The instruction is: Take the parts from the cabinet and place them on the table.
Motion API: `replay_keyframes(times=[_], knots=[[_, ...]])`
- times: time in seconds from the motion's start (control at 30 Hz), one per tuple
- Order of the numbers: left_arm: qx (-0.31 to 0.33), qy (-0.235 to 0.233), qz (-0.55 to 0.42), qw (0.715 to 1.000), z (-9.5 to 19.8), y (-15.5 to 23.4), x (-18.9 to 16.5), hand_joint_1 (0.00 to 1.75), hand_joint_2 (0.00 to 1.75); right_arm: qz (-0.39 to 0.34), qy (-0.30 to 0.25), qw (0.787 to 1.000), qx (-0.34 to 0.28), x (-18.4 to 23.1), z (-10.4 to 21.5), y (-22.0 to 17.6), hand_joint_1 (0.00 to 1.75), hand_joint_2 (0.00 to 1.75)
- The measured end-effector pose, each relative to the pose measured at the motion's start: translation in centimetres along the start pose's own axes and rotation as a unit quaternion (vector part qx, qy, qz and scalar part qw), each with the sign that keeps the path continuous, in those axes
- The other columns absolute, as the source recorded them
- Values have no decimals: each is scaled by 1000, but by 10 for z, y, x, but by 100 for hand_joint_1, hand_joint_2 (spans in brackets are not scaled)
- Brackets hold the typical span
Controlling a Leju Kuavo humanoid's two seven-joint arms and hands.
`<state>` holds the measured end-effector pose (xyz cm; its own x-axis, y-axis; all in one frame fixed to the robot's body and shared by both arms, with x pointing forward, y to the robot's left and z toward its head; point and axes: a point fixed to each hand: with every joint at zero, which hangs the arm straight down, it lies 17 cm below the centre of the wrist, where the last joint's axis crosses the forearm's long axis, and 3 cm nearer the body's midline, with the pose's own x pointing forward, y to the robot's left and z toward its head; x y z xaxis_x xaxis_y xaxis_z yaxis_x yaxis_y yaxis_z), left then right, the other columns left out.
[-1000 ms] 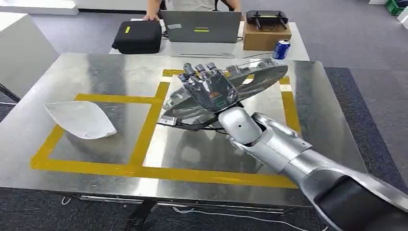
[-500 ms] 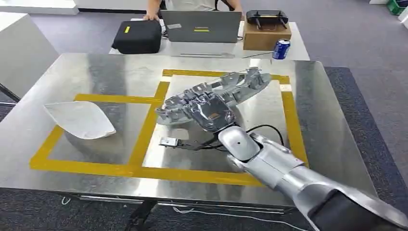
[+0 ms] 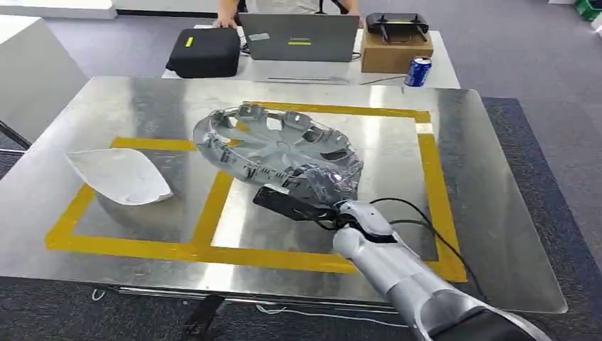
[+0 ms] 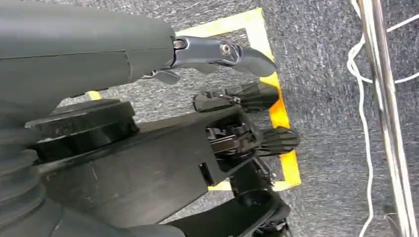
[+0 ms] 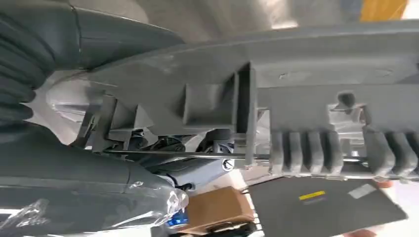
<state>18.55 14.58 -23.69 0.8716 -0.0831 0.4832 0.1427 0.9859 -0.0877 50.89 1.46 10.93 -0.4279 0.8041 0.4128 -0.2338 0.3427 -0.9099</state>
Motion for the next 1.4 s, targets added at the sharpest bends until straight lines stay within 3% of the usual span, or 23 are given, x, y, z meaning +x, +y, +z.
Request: replay_keyframes(times=[0.53, 0.73, 0.83, 1.17, 1.2, 1.4], knots=[[5, 0, 7, 1000, 0, 4, 0, 0, 175, 42, 59, 997, 1, -36, -7, -13, 175, 175], [6, 0, 9, 1000, 0, 4, 0, 0, 175, 149, 107, 983, -19, -63, -5, -26, 175, 175], [7, 0, 13, 1000, 0, 4, 0, 0, 175, 206, 131, 970, 0, -83, 1, -23, 175, 175], [-2, -1, 19, 1000, 0, 1, 2, 0, 175, 243, 150, 958, 28, -103, 5, -22, 175, 175], [-2, -1, 19, 1000, 0, 1, 2, 0, 175, 242, 151, 958, 28, -104, 5, -23, 0, 0], [4, -3, 11, 1000, 0, 3, 2, 0, 175, 256, 163, 952, 35, -118, 14, -16, 0, 0]])
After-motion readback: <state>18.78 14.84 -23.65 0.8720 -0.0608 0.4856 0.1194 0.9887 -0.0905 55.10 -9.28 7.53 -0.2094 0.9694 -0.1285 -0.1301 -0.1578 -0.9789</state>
